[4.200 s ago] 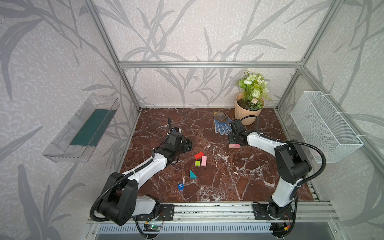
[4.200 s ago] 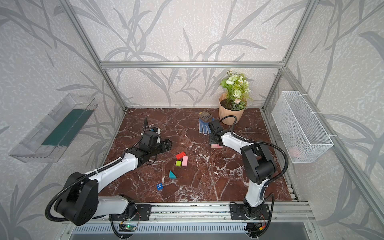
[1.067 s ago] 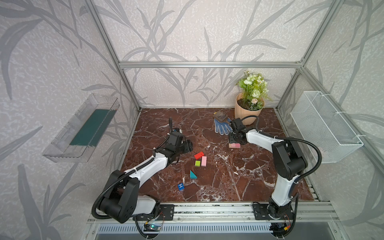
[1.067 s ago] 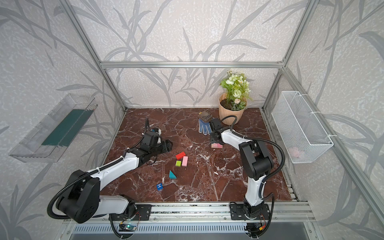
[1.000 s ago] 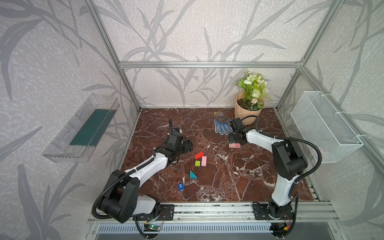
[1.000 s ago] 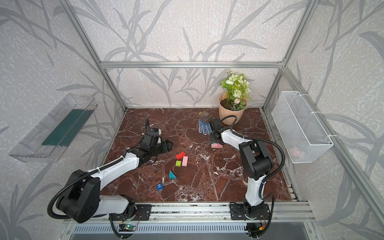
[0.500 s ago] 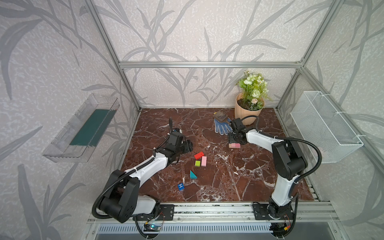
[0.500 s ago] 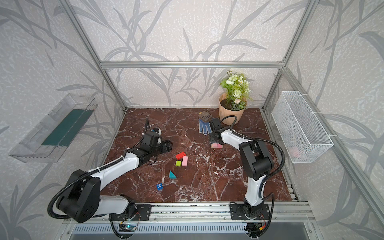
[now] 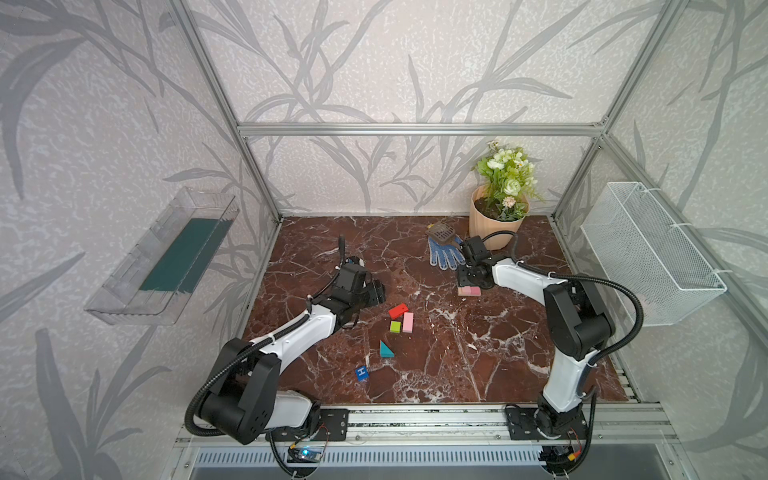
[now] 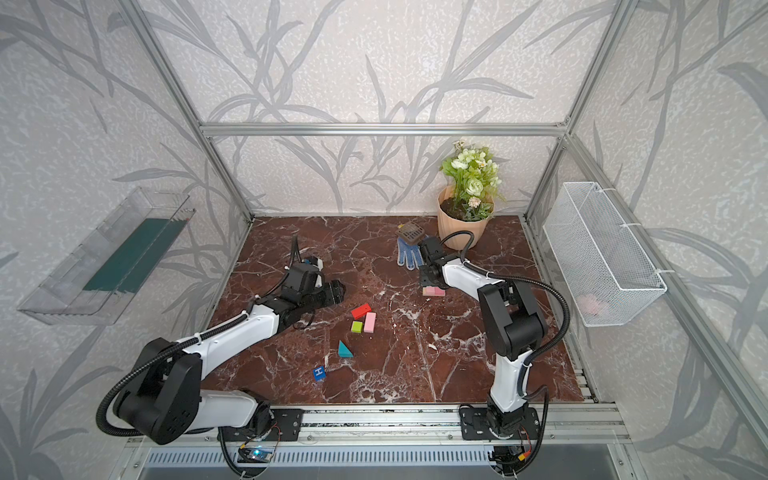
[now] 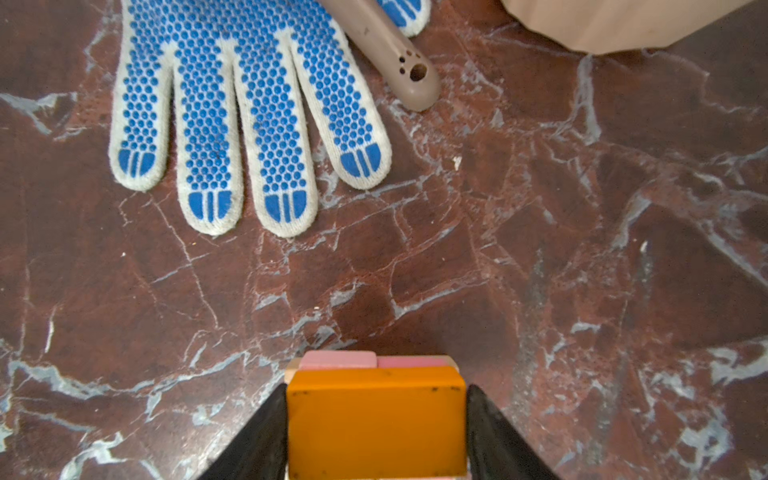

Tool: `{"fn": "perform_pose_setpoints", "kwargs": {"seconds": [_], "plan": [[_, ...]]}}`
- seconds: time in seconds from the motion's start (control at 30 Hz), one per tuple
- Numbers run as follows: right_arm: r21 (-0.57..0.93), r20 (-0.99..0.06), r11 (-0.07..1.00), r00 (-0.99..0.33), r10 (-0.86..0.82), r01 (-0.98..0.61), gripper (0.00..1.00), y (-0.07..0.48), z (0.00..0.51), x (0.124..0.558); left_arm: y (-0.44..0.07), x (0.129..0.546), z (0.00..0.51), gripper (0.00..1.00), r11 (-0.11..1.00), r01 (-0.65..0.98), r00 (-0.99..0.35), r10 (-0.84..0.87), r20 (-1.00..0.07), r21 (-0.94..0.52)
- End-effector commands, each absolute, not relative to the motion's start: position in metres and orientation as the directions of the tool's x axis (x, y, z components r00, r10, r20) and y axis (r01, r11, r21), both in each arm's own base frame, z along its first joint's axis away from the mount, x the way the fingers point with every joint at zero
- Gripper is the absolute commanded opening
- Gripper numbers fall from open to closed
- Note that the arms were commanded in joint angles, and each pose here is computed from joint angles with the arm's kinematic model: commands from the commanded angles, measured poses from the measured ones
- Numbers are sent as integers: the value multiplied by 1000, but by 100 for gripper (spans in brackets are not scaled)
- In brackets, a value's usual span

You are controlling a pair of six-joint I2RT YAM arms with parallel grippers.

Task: Build the wood block tower
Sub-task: 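Lower the orange block with the right gripper onto the pink bars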

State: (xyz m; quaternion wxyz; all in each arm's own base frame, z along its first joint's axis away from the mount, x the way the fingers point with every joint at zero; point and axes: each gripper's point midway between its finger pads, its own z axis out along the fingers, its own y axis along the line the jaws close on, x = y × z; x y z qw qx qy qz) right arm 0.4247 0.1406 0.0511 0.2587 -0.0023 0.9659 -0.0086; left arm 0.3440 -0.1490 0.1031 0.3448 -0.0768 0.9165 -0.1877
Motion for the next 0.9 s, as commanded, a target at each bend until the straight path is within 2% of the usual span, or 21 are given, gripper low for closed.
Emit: {"fn": "perform_pose_setpoints", "kwargs": {"seconds": [0.0, 0.87], "plan": [[-14, -512, 1000, -859, -7, 0, 63, 139, 55, 424, -154, 352, 115, 75, 917, 5, -736, -267, -623, -399], [-8, -521, 1000, -854, -3, 1, 57, 136, 56, 418, -154, 352, 114, 75, 917, 5, -738, -266, -620, -400]]}}
